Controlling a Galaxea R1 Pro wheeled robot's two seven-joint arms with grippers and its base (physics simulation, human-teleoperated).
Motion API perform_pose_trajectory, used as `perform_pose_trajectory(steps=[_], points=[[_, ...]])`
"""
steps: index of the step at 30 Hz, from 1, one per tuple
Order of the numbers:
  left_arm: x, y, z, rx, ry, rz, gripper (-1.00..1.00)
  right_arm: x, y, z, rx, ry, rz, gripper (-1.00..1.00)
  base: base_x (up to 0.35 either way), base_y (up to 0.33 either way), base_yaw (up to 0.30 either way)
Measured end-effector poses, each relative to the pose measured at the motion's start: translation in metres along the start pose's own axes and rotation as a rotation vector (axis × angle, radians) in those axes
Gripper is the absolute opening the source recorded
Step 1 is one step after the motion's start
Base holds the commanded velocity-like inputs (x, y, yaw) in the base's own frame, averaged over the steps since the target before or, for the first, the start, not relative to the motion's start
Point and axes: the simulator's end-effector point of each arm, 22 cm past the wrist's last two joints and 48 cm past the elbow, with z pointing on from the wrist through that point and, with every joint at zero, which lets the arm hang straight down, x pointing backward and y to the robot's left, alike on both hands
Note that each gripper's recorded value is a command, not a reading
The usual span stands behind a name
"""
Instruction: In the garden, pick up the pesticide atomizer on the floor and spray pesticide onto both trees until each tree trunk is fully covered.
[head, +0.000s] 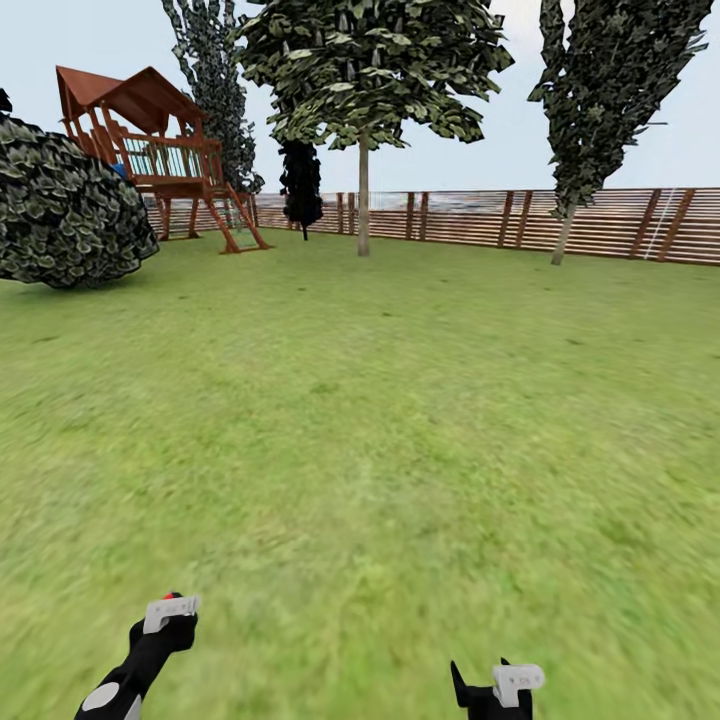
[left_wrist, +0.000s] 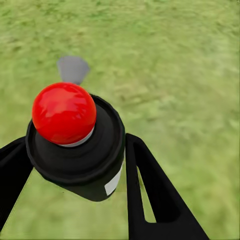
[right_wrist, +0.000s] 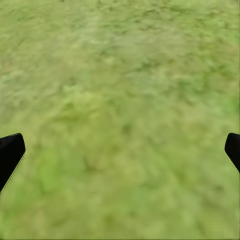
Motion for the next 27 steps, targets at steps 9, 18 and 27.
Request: perform_pose_trajectory(steps=[9, 18, 27], points=[[-0.003, -0.0002, -0.0004, 0.001, -0.006, 0.0, -1.0, -0.0028, -0.0001, 0.0001, 0.001, -0.006, 0.0, 1.0, 0.333, 0.101, 0.0], [-0.0032, -0.0002, -0.0004, 0.0, -0.006, 0.0, -1.0, -0.0028, -0.0002, 0.0001, 0.001, -0.006, 0.0, 1.0, 0.333, 0.098, 0.0], [-0.0033, 0.0004, -0.0004, -0.001, -0.006, -0.001, -1.0, -0.0028, -0.0003, 0.0001, 0.001, -0.006, 0.0, 1.0, 0.334, 0.04, 0.0]])
